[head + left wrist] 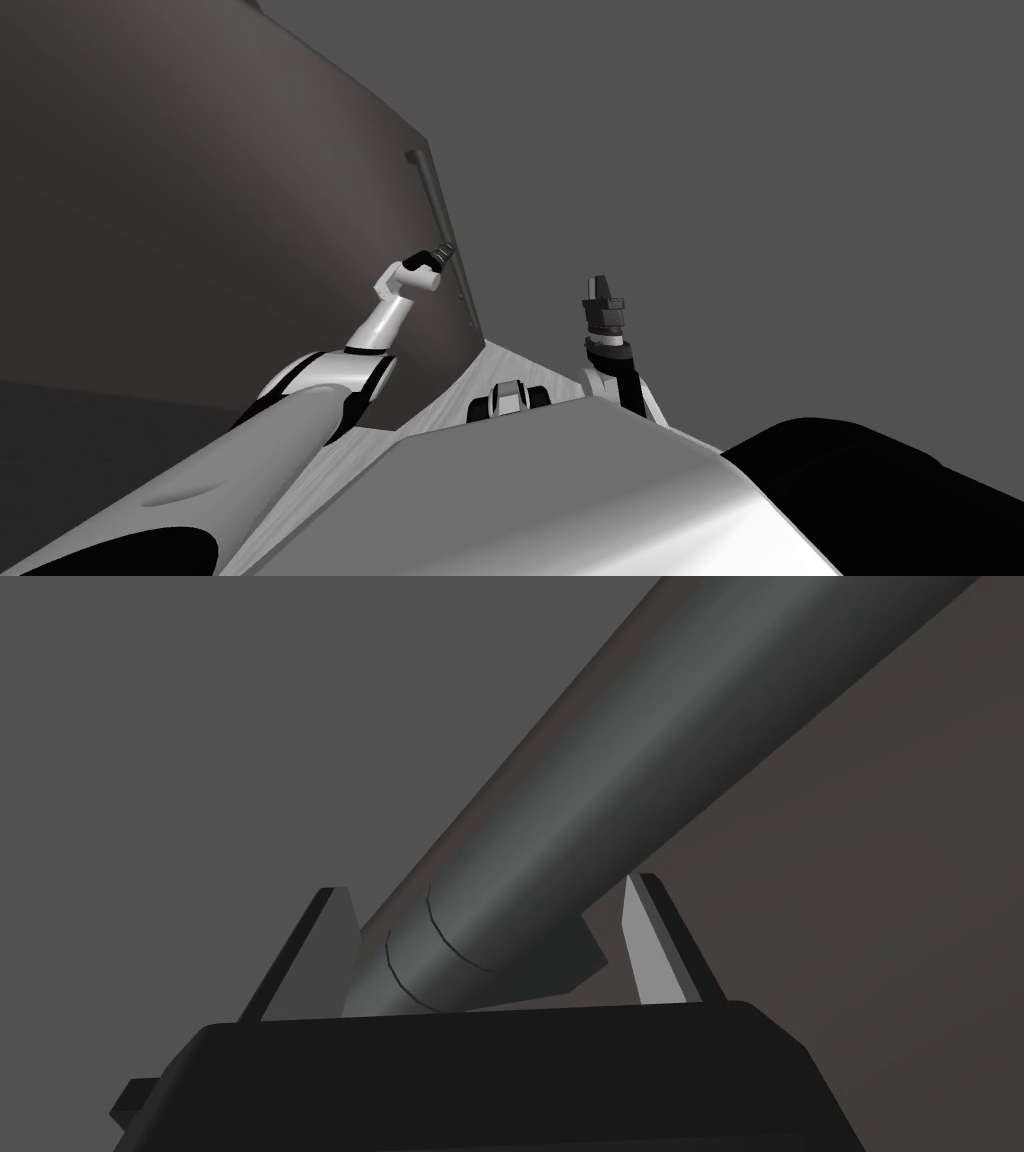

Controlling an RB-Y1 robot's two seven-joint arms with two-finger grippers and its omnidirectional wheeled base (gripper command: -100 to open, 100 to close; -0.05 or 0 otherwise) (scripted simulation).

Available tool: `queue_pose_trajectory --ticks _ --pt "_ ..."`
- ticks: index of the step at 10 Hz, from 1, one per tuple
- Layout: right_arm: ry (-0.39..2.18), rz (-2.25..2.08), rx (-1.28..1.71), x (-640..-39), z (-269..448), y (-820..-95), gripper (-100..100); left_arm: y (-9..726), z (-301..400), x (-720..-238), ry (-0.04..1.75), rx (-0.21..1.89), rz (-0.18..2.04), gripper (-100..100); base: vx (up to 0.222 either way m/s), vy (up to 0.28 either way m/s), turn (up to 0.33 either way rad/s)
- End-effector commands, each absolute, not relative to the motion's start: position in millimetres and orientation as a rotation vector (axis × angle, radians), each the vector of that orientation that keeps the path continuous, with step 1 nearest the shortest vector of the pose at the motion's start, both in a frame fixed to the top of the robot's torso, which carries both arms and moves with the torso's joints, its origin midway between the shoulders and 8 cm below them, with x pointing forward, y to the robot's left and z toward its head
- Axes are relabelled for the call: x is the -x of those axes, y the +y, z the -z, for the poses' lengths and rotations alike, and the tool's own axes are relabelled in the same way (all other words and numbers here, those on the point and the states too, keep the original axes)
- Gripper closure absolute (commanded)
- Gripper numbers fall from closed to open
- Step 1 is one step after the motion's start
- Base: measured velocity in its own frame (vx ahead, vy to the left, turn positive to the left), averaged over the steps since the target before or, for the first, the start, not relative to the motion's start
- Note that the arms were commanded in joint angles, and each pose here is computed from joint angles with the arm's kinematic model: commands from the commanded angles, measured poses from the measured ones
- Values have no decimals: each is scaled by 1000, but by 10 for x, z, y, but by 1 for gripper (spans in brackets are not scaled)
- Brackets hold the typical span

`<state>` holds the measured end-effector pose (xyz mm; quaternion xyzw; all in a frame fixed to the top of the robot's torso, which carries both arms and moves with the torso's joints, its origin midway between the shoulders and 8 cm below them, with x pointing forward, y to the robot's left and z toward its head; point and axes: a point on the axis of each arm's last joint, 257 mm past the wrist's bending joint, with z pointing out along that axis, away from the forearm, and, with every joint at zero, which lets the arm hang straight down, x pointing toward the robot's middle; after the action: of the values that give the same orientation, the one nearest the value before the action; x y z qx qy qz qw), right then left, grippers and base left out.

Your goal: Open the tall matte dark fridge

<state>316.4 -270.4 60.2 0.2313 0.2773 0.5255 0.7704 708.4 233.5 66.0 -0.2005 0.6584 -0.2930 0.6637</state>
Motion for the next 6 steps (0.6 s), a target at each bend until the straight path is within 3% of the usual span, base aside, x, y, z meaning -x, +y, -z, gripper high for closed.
queue_pose_trajectory --ticks 1,5,6 --pt "601 -1139 -502 -3164 -602 -2704 0 2360 -707 -7056 1486 450 696 100 -160 24 -154" --pt "601 -1139 -502 -3164 -602 -2704 0 2390 -664 -7044 1501 434 690 100 -125 -5 -89" --pt "601 -1139 -502 -3164 -602 -2704 0 2054 -659 -6970 1521 389 742 100 -143 87 -58"
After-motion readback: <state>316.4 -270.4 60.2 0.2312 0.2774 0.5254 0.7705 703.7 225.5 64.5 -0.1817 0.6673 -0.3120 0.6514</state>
